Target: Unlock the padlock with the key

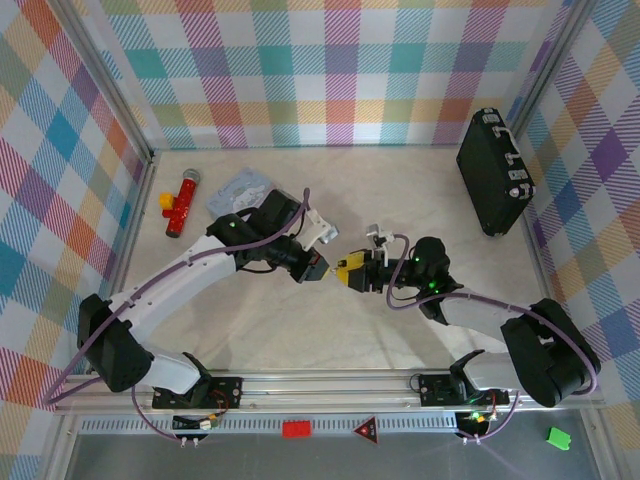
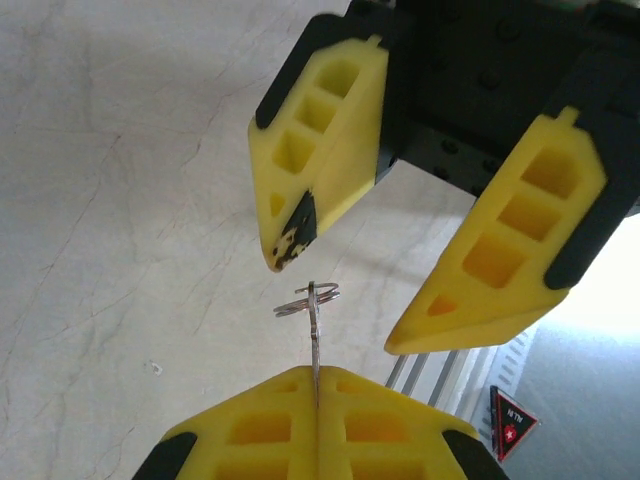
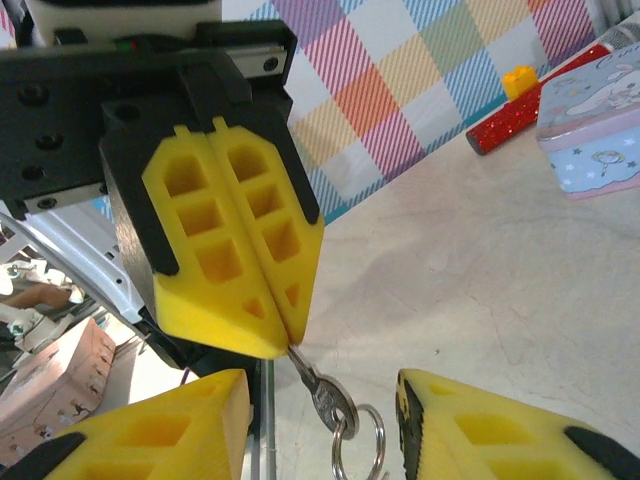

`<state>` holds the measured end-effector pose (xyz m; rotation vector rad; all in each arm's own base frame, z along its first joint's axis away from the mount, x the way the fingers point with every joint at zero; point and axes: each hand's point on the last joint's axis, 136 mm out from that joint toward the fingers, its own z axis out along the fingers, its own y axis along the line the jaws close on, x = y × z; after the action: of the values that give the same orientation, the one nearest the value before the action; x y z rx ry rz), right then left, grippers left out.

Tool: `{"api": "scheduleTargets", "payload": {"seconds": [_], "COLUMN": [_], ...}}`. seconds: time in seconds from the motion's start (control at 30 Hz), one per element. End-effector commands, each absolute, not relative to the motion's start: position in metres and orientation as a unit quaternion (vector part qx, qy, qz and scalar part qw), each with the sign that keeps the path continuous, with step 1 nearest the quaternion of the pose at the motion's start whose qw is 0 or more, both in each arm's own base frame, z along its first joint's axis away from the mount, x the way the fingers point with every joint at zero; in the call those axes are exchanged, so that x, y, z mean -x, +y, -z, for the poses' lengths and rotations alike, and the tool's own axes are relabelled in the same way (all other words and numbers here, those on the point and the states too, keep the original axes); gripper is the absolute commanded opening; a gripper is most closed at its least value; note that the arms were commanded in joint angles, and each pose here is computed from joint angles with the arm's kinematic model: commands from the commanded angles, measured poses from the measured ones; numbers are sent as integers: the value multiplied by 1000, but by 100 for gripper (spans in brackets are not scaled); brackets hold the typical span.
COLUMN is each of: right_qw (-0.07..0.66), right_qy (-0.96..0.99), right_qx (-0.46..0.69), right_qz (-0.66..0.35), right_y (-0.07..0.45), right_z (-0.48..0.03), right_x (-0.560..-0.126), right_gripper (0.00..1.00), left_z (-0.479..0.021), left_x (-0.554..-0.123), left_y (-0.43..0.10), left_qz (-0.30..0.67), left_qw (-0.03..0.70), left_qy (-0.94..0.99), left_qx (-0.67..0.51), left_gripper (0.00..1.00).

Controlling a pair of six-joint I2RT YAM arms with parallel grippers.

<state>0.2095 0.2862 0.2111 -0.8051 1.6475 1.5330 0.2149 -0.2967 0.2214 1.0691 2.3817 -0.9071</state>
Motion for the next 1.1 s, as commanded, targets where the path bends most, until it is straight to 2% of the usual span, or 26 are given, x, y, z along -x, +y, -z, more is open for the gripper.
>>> {"api": "scheduleTargets", "payload": {"seconds": [0.0,0.5,0.97,1.07], "right_qw": [375,366,365,367], "right_qy": [614,606,604,605], "right_qx": [345,359,363,360], "right_qz": [-602,-608,-609,-609], "right_y": [291,294,293,293], "right_z": [-221,-223,-225,-226], "right_x": [-203,-197,-194,-194], "right_gripper": [41,25,1,0], "left_z": [-244,-244,-244,-245], "left_x": [-214,-212,-214,-217], "left_y": [-297,-297,-296,-295], "left_qz": [344,352,348,346], "left_qw": [207,203,208,214], "left_qy": [830,827,828,830], "left_qx": [-388,-389,-386,-382], "left_gripper": [0,0,0,0]}}
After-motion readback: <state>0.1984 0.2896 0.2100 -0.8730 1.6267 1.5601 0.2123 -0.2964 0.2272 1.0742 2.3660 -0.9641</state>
